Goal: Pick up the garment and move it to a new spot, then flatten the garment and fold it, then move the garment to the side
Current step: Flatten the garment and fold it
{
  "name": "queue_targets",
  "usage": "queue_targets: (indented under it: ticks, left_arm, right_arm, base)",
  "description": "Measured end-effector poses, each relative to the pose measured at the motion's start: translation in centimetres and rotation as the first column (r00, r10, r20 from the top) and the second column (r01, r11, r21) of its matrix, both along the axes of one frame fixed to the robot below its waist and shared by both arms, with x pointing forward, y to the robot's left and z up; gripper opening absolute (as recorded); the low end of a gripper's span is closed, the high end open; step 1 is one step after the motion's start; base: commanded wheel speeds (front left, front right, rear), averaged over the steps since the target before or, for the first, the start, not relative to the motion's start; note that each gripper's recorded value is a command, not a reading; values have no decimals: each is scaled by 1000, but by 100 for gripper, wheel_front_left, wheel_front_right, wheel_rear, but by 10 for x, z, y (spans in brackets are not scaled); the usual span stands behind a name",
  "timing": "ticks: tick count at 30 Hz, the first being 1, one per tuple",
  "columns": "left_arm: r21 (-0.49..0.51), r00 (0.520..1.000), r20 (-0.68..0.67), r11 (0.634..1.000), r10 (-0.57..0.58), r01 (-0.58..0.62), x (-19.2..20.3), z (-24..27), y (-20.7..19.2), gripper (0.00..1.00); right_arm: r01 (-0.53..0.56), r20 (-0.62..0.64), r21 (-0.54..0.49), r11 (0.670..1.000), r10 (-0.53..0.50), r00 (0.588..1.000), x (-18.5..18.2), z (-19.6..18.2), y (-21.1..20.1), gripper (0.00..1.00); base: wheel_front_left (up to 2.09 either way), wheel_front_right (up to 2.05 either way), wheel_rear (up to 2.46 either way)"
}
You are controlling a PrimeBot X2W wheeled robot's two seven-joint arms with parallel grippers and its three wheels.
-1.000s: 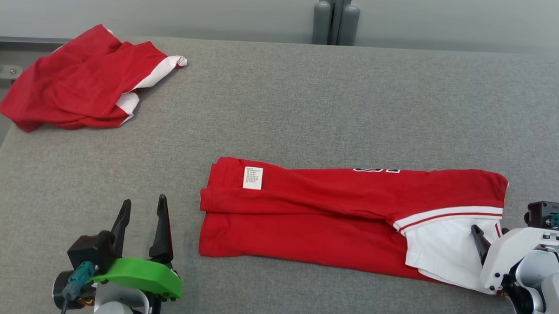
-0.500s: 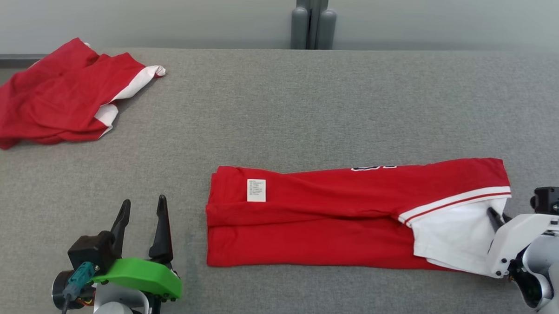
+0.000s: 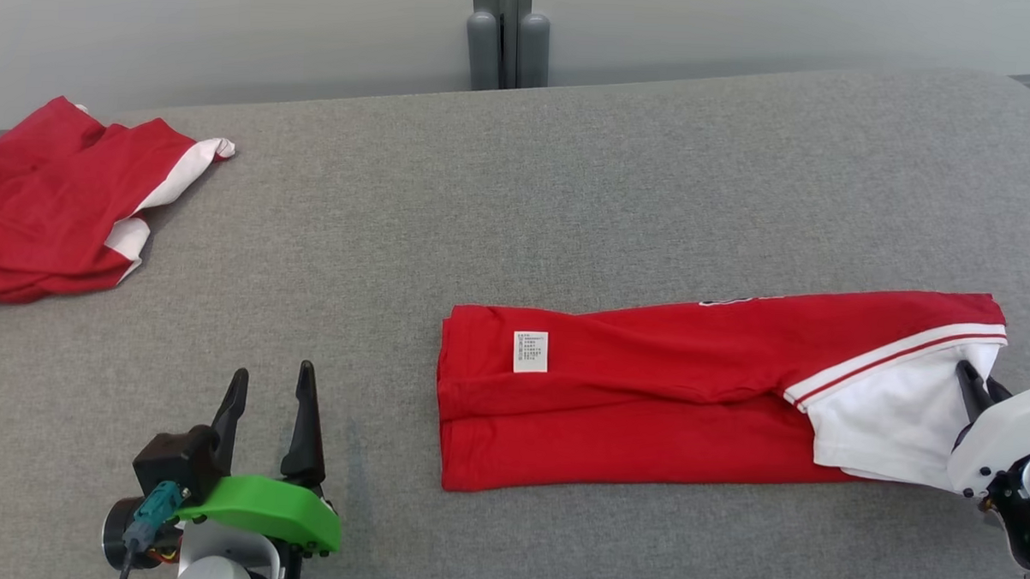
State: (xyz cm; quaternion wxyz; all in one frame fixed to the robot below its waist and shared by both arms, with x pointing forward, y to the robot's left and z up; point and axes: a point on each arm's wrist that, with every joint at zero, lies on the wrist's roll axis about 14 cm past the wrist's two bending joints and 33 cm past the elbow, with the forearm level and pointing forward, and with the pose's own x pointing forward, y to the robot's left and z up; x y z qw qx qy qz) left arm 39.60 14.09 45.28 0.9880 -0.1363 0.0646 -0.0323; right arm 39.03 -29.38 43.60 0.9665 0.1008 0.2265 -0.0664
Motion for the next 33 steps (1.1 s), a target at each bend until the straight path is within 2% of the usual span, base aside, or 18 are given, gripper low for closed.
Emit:
queue_targets:
  ticks: [7,12,18,24,28,33]
  left_arm:
    - [7,1000,-2,1000,13,-13,0,0,6,100]
    - [7,999,-3,999,33,-33,-3,0,12,100]
    - [2,998,2,998,60,-60,-7,3,20,100]
    - [-5,997,8,997,73,-73,-9,5,24,100]
    - [-10,996,8,996,83,-83,-9,5,26,100]
    - [-16,994,-1,994,105,-105,-11,2,32,100]
  right_arm:
    - [-125,108,16,992,122,987,16,29,50,0]
    - [-260,172,27,965,252,952,20,48,104,0]
    - [-430,227,82,899,404,886,16,61,179,0]
    - [-574,250,142,807,532,809,11,61,250,0]
    - [-638,226,187,747,600,768,7,48,287,0]
    - [-667,188,214,713,640,745,12,30,310,0]
  base:
    - [0,0,0]
    - [0,0,0]
    - [0,0,0]
    - [0,0,0]
    - [0,0,0]
    - [0,0,0]
